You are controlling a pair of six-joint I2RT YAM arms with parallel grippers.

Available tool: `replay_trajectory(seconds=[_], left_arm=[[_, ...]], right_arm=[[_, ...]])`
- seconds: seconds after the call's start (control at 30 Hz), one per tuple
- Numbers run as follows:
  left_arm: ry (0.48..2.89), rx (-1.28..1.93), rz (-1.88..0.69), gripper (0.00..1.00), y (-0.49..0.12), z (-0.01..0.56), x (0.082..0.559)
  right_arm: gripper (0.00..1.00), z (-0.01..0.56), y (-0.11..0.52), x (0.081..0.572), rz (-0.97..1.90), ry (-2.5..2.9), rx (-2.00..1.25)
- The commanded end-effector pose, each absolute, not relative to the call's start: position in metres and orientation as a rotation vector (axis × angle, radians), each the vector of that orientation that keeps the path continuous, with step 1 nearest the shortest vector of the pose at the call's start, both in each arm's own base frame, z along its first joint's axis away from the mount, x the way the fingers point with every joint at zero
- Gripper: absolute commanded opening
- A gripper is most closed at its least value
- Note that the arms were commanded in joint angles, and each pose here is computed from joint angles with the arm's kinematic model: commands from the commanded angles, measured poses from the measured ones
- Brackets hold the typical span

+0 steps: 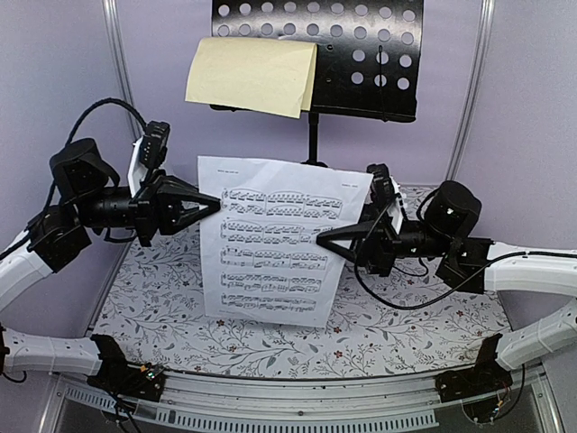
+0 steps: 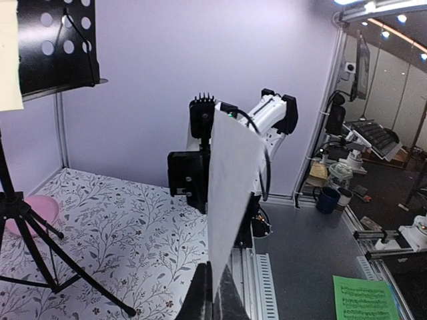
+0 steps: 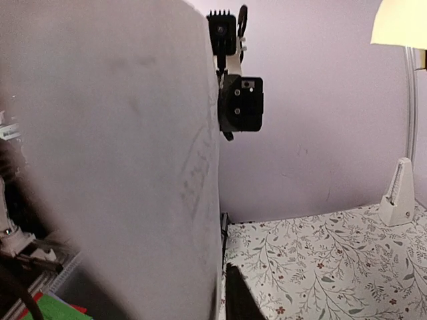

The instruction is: Set up the instrument practice props

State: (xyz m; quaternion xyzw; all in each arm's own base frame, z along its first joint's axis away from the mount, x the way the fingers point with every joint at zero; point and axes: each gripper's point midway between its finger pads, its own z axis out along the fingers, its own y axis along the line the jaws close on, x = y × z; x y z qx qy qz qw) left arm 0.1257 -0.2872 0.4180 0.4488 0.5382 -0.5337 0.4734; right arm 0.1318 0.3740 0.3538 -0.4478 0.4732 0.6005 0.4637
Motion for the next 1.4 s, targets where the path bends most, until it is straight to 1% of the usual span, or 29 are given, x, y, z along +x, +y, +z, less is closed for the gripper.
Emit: replay_trajectory(seconds=[0.0, 0.1, 0.2, 0.23, 0.27, 0.33, 0.47, 0.53, 0.6, 0.63, 0.73, 0.77, 0.8, 0.83, 0.9, 0.93, 0.97, 1.0, 1.07, 1.2, 1.3, 1.37], left_arm=[[1.289, 0.951, -1.227, 0.00, -0.288, 0.443, 0.149], [1.304, 0.888, -1.215, 0.01, -0.293, 0.446, 0.162], [1.298, 0.907, -1.228, 0.28, -0.305, 0.447, 0.164], [1.297, 0.922, -1.232, 0.35, -0.310, 0.446, 0.163], [1.294, 0.939, -1.233, 0.39, -0.316, 0.444, 0.163], [1.280, 0.986, -1.240, 0.45, -0.329, 0.441, 0.156], [1.252, 1.065, -1.268, 0.48, -0.349, 0.435, 0.143], [1.248, 1.079, -1.270, 0.44, -0.355, 0.434, 0.142], [1.241, 1.081, -1.258, 0.36, -0.358, 0.435, 0.142], [1.237, 1.070, -1.247, 0.29, -0.357, 0.438, 0.144], [1.222, 1.003, -1.192, 0.04, -0.350, 0.452, 0.151], [1.220, 0.970, -1.169, 0.00, -0.347, 0.457, 0.156], [1.216, 0.939, -1.150, 0.00, -0.344, 0.464, 0.160], [1.212, 0.911, -1.131, 0.00, -0.341, 0.470, 0.164], [1.205, 0.852, -1.091, 0.00, -0.337, 0.484, 0.173], [1.206, 0.825, -1.068, 0.00, -0.336, 0.491, 0.178], [1.192, 0.791, -1.044, 0.00, -0.333, 0.506, 0.183], [1.192, 0.766, -1.018, 0.00, -0.332, 0.515, 0.189], [1.181, 0.731, -0.972, 0.00, -0.330, 0.535, 0.198], [1.169, 0.682, -0.919, 0.00, -0.333, 0.570, 0.214], [1.173, 0.660, -0.882, 0.00, -0.335, 0.592, 0.227], [1.170, 0.648, -0.868, 0.00, -0.337, 0.606, 0.236]], right_arm=[[0.00, 0.385, 0.354, 0.142, 1.397, 1.171, -0.961], [0.00, 0.398, 0.343, 0.145, 1.353, 1.190, -0.911], [0.00, 0.409, 0.333, 0.143, 1.313, 1.181, -0.911], [0.00, 0.410, 0.331, 0.140, 1.307, 1.177, -0.919], [0.00, 0.412, 0.329, 0.138, 1.305, 1.172, -0.927], [0.00, 0.415, 0.326, 0.135, 1.300, 1.167, -0.942], [0.00, 0.419, 0.324, 0.135, 1.272, 1.177, -0.953], [0.00, 0.422, 0.323, 0.136, 1.263, 1.174, -0.953], [0.00, 0.426, 0.322, 0.136, 1.248, 1.167, -0.953], [0.00, 0.427, 0.322, 0.137, 1.238, 1.174, -0.954], [0.00, 0.433, 0.320, 0.143, 1.202, 1.179, -0.940], [0.00, 0.436, 0.318, 0.146, 1.187, 1.178, -0.927], [0.00, 0.440, 0.316, 0.149, 1.177, 1.178, -0.912], [0.04, 0.444, 0.314, 0.153, 1.163, 1.181, -0.892], [0.34, 0.454, 0.308, 0.164, 1.122, 1.196, -0.835], [0.46, 0.460, 0.306, 0.171, 1.090, 1.208, -0.802], [0.53, 0.469, 0.301, 0.178, 1.057, 1.213, -0.765], [0.56, 0.478, 0.296, 0.186, 1.017, 1.218, -0.725], [0.58, 0.496, 0.285, 0.198, 0.946, 1.212, -0.651], [0.56, 0.530, 0.251, 0.226, 0.777, 1.198, -0.435], [0.54, 0.550, 0.231, 0.243, 0.711, 1.194, -0.317], [0.56, 0.560, 0.225, 0.250, 0.699, 1.182, -0.266]])
